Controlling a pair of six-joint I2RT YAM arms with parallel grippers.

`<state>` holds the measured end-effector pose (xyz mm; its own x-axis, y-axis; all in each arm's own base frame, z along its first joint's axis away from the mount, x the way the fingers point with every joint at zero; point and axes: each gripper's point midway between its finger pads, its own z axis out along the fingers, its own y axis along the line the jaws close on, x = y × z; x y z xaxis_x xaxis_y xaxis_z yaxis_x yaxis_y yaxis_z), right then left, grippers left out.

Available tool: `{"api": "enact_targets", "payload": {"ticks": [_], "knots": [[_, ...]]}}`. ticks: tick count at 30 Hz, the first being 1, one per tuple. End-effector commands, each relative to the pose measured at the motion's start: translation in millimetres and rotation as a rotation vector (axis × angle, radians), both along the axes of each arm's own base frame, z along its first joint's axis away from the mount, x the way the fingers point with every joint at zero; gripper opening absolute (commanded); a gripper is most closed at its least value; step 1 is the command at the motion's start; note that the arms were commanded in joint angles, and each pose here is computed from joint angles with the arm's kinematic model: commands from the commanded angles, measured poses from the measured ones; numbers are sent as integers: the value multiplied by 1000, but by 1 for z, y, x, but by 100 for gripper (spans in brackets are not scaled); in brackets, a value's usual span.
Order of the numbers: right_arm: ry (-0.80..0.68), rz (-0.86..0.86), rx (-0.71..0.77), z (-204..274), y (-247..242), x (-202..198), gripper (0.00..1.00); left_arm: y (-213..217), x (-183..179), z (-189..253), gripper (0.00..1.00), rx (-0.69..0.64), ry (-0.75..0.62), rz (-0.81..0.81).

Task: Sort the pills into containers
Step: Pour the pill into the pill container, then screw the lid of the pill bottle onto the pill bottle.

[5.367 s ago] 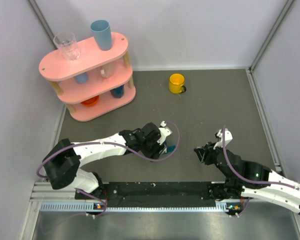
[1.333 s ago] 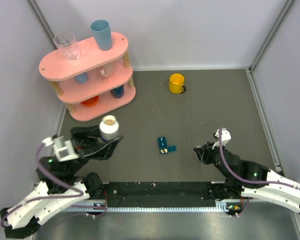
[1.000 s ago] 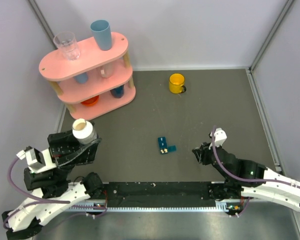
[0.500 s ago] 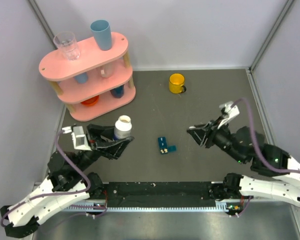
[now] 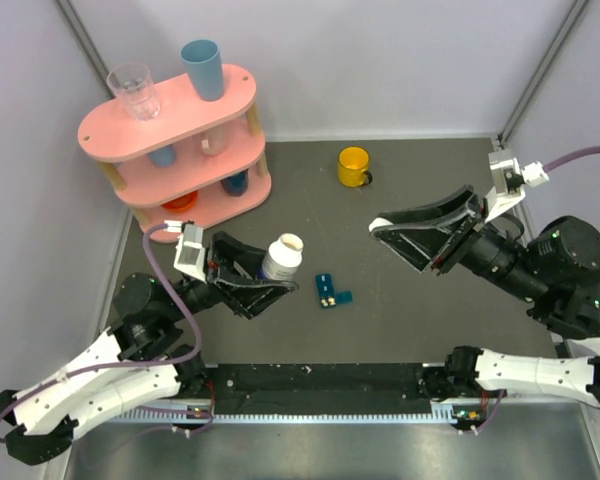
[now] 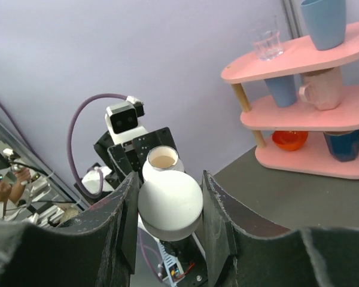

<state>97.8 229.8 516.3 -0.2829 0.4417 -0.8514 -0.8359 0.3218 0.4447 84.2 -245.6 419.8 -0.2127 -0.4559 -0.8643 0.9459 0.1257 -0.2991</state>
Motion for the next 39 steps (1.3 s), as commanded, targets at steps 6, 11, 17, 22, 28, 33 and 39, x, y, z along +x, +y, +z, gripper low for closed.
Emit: {"api": "enact_targets", "payload": {"ticks": [6, 11, 17, 22, 28, 33, 39], "knots": [[9, 30, 41, 15, 20, 4, 0, -8, -30, 57, 0, -117, -63, -195], [10, 20, 48, 11, 22, 7, 0, -13, -32, 58, 0, -122, -49, -233], [4, 30, 54, 12, 29, 8, 0, -23, -28, 49, 0, -107, -28, -256], [7, 39, 64, 12, 36, 9, 0, -27, -27, 50, 0, -108, -22, -270], [14, 54, 68, 10, 43, 9, 0, -32, -24, 50, 0, -118, -14, -273], [20, 71, 59, 6, 50, 9, 0, -36, -23, 54, 0, -132, -19, -284], [24, 76, 56, 1, 54, 10, 0, -40, -23, 54, 0, -134, -13, -305]]}}
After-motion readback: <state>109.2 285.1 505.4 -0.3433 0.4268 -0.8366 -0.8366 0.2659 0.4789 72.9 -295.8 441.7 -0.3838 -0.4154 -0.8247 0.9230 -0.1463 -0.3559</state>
